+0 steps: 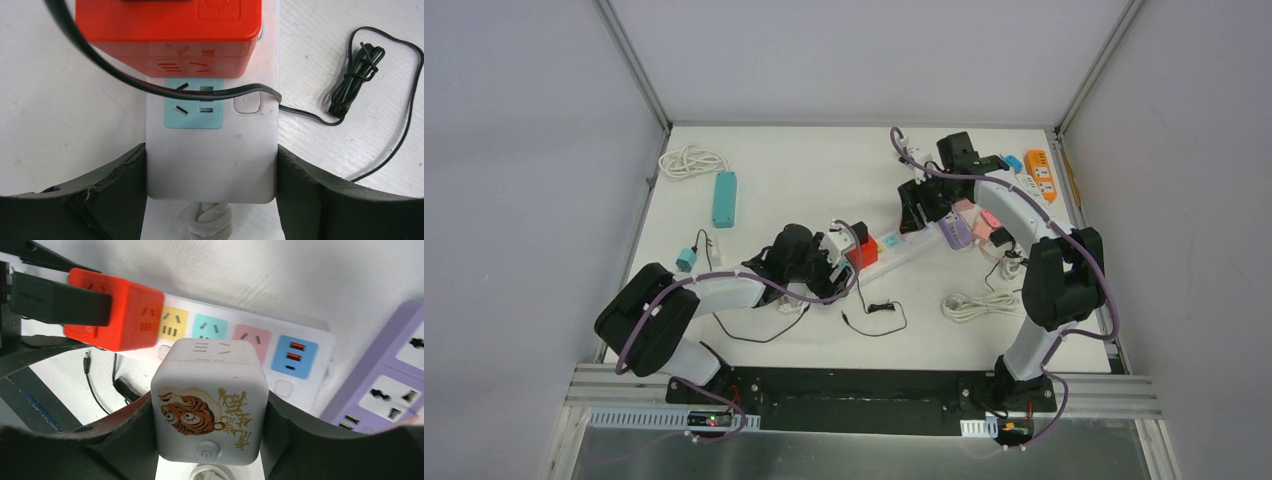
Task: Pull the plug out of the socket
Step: Remove the plug from the socket.
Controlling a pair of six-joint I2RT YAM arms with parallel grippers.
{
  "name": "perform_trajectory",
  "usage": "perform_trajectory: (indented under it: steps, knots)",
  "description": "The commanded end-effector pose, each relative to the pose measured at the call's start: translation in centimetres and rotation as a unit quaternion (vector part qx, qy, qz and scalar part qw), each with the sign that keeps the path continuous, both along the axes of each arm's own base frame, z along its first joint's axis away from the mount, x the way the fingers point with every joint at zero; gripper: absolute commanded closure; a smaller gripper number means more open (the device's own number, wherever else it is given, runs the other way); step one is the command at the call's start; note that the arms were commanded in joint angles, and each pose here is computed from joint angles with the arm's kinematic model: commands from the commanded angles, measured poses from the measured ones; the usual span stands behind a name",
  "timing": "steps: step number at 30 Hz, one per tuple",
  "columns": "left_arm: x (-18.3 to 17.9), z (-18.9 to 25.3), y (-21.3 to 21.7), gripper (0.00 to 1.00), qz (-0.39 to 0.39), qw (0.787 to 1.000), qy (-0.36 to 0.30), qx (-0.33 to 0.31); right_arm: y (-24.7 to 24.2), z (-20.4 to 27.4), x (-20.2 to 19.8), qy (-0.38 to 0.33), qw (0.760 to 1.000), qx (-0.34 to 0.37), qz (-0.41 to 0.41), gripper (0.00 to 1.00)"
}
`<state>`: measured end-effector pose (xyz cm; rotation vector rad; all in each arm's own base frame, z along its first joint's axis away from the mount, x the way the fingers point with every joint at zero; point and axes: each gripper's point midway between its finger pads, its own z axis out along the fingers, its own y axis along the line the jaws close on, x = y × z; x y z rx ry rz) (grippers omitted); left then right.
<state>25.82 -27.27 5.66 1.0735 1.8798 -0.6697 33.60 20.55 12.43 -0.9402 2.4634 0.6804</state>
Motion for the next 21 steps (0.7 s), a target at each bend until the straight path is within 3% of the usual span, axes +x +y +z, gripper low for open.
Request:
perform_trajectory:
  steps: [1,5,9,15,21]
  knots:
    - [0.7,3.8,-0.5,0.33,0.019,0.999,-0.021,-0.045,-0.9,3.6,1.9,-0.056,0.998,0.033,-0.002,0.97]
    - [0.6,5.2,-0.4,0.17,0.022,0.998,-0.032,-0.059,-1.4,3.3,2.2,-0.051,0.998,0.036,-0.008,0.96]
    - [0.5,6.2,0.0,0.10,0.028,0.997,-0.043,-0.063,-1.4,3.2,2.2,-0.043,0.998,0.039,-0.004,0.94]
    - [0.2,5.6,0.9,0.09,0.040,0.997,-0.038,-0.047,-2.5,3.1,1.9,-0.030,0.998,0.047,-0.008,0.94]
    - [0.0,8.4,1.7,0.08,0.072,0.994,-0.039,-0.071,-4.1,4.4,3.7,-0.052,0.997,0.043,-0.031,0.93]
